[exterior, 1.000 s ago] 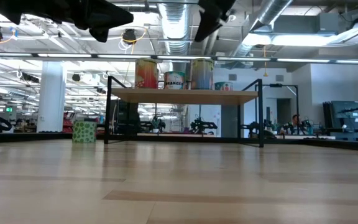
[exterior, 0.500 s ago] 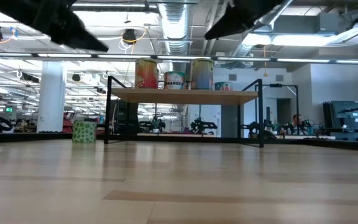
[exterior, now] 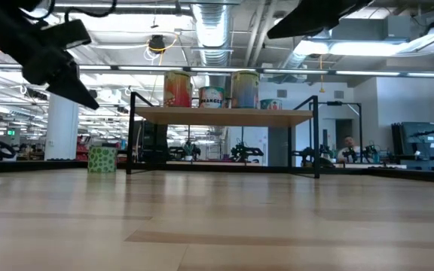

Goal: Pick and place cans onto a shelf
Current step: Put the canned green peas on the shelf

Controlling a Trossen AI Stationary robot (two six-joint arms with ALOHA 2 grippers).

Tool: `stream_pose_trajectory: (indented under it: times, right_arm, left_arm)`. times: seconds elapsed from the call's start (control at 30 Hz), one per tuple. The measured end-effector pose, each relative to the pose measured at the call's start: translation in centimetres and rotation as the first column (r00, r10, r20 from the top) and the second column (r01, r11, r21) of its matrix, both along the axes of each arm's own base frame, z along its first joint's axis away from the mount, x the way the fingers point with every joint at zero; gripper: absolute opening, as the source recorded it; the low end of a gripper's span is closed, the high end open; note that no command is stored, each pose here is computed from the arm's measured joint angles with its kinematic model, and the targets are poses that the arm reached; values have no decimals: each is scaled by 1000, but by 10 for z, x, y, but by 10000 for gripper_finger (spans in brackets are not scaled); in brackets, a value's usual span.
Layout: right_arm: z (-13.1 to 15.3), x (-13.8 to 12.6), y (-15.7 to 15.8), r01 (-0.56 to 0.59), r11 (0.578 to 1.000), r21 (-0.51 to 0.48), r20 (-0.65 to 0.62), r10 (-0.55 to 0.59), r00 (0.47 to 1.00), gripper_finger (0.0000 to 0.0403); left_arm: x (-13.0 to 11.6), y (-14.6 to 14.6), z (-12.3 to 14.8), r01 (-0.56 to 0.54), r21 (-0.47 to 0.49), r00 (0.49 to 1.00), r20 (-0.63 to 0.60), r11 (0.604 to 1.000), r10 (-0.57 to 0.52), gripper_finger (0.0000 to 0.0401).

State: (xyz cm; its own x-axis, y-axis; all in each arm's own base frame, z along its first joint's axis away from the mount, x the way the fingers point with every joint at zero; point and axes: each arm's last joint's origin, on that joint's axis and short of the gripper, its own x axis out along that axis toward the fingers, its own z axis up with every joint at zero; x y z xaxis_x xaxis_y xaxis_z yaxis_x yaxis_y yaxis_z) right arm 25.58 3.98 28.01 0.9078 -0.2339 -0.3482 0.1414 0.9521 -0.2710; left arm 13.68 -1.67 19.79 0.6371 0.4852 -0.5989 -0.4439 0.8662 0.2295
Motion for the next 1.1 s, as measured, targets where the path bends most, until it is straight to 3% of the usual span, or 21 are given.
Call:
stream_pose_trajectory:
  times: [0.37, 0.47, 0.73, 0.9, 1.1]
  right_arm:
    - [0, 0, 1, -3, 1000, 2, -2, 3, 1000, 10]
    - [-1, 0, 1, -5, 1000, -3, -8, 5, 1000, 8]
    - [-3, -1, 1, -6, 1000, -7, -28, 6, 1000, 16]
    - [-3, -1, 1, -7, 1000, -8, -28, 6, 1000, 9]
    - [-3, -1, 1, -9, 1000, -9, -28, 8, 1000, 13]
  left_arm:
    - [10, 41, -11, -264, 71, 957, -106, 962, 271, 0]
    - [12, 50, -13, -285, 114, 945, -130, 952, 299, 5]
    - [15, 60, -30, -277, 169, 932, -192, 946, 307, 94]
    - [8, 61, -51, -278, 271, 927, -173, 921, 331, 150]
    - [7, 64, -61, -270, 379, 938, -104, 885, 330, 171]
